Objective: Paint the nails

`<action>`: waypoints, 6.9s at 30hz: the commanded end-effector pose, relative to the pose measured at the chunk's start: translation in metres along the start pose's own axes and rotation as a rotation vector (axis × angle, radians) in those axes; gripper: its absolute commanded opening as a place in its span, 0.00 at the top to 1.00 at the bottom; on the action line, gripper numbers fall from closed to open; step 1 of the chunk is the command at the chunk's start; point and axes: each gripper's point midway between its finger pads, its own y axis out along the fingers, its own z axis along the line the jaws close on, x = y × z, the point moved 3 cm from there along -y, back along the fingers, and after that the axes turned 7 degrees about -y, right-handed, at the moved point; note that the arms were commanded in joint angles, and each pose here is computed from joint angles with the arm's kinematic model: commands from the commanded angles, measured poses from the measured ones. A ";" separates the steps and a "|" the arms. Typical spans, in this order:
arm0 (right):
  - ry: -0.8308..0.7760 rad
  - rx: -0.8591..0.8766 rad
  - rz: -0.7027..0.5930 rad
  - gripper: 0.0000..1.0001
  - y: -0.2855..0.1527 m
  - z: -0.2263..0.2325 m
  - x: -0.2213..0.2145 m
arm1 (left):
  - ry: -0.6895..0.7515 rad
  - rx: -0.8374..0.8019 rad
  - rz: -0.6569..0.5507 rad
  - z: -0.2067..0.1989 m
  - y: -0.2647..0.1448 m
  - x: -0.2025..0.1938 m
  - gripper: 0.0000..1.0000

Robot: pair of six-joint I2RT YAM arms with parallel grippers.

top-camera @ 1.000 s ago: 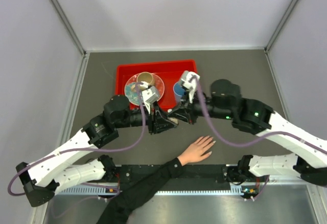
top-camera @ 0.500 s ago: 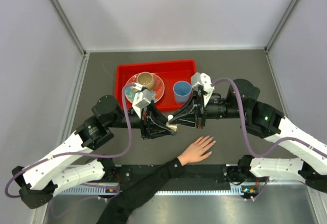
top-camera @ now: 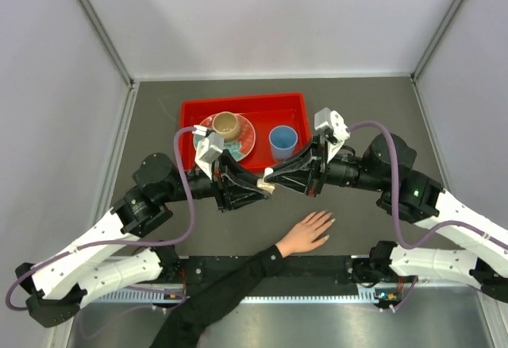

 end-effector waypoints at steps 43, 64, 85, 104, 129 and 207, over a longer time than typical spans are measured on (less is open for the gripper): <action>0.385 -0.731 0.430 0.62 0.057 -0.088 -0.032 | 0.351 0.576 -0.050 0.105 -0.028 0.003 1.00; 0.026 0.159 0.290 1.00 0.034 0.008 -0.005 | 0.009 0.072 -0.054 -0.007 -0.024 0.008 1.00; 0.045 -0.230 0.343 0.22 0.021 -0.039 -0.002 | 0.099 0.255 -0.020 0.018 -0.018 0.029 1.00; 0.408 -0.686 0.341 0.46 0.052 -0.089 -0.008 | 0.354 0.605 -0.139 0.096 -0.033 0.027 1.00; 0.147 0.054 0.339 1.00 0.041 -0.006 -0.012 | 0.156 0.131 -0.028 0.007 -0.021 0.015 1.00; -0.026 0.401 0.317 1.00 0.021 0.018 0.002 | 0.123 -0.172 0.105 -0.042 -0.014 0.017 1.00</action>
